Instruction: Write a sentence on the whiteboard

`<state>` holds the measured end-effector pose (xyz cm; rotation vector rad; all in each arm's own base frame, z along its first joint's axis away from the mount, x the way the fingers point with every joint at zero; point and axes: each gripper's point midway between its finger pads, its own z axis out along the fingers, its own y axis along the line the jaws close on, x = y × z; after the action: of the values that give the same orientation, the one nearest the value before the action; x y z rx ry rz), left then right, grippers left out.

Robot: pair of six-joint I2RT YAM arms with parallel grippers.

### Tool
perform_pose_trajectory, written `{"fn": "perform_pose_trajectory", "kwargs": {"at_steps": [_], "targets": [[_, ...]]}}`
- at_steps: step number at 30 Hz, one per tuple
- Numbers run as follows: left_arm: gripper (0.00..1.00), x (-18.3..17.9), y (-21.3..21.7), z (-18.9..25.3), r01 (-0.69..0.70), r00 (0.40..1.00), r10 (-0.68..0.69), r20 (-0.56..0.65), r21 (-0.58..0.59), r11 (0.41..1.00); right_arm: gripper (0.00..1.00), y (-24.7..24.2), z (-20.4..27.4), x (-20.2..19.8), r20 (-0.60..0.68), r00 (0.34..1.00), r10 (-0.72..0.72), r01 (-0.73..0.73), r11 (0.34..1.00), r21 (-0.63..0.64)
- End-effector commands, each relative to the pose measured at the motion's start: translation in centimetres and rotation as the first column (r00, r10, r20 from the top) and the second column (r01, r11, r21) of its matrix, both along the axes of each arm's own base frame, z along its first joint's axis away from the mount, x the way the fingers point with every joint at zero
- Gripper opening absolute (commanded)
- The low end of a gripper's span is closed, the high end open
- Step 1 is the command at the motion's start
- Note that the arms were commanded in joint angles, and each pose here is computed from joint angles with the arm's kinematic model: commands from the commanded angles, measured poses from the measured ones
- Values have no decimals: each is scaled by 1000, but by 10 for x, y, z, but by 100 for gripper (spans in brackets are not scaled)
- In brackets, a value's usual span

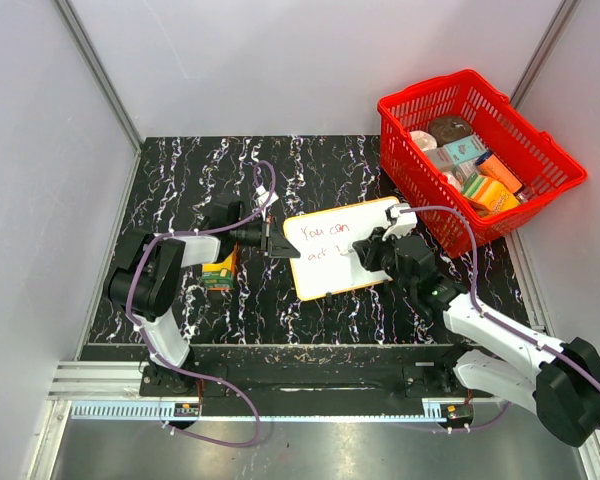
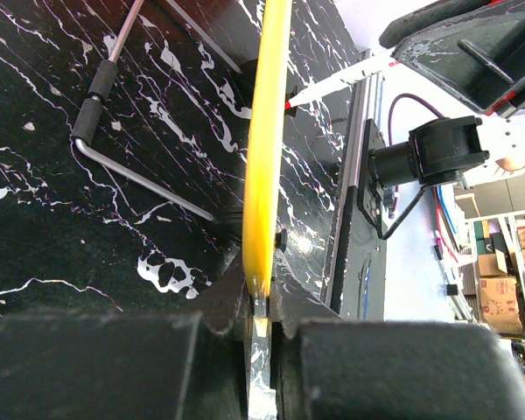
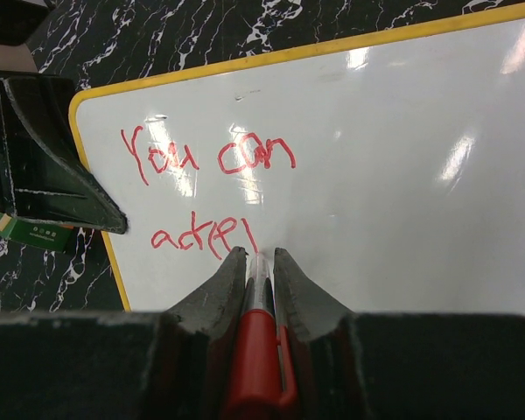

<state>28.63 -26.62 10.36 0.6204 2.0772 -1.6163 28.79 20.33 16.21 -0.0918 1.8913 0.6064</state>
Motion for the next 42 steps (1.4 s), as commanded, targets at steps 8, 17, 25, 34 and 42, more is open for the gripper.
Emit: {"fn": "perform_pose_trajectory", "kwargs": {"at_steps": [8,17,25,34,42], "targets": [[0,-1,-6,14,30,997,-29,76,-8,1000,0,-10,20,16,55,995,-84,85,996,-7],[0,-1,-6,14,30,997,-29,76,-8,1000,0,-7,34,23,80,992,-98,97,995,21],[0,-1,-6,14,31,997,-30,77,-6,1000,0,-7,40,27,87,990,-113,111,993,30],[0,-2,-7,14,35,996,-34,76,-8,999,0,-6,48,20,108,990,-85,81,996,48],[0,-1,-7,15,32,996,-31,80,-6,999,0,-14,55,10,141,987,-80,72,996,60]]}}
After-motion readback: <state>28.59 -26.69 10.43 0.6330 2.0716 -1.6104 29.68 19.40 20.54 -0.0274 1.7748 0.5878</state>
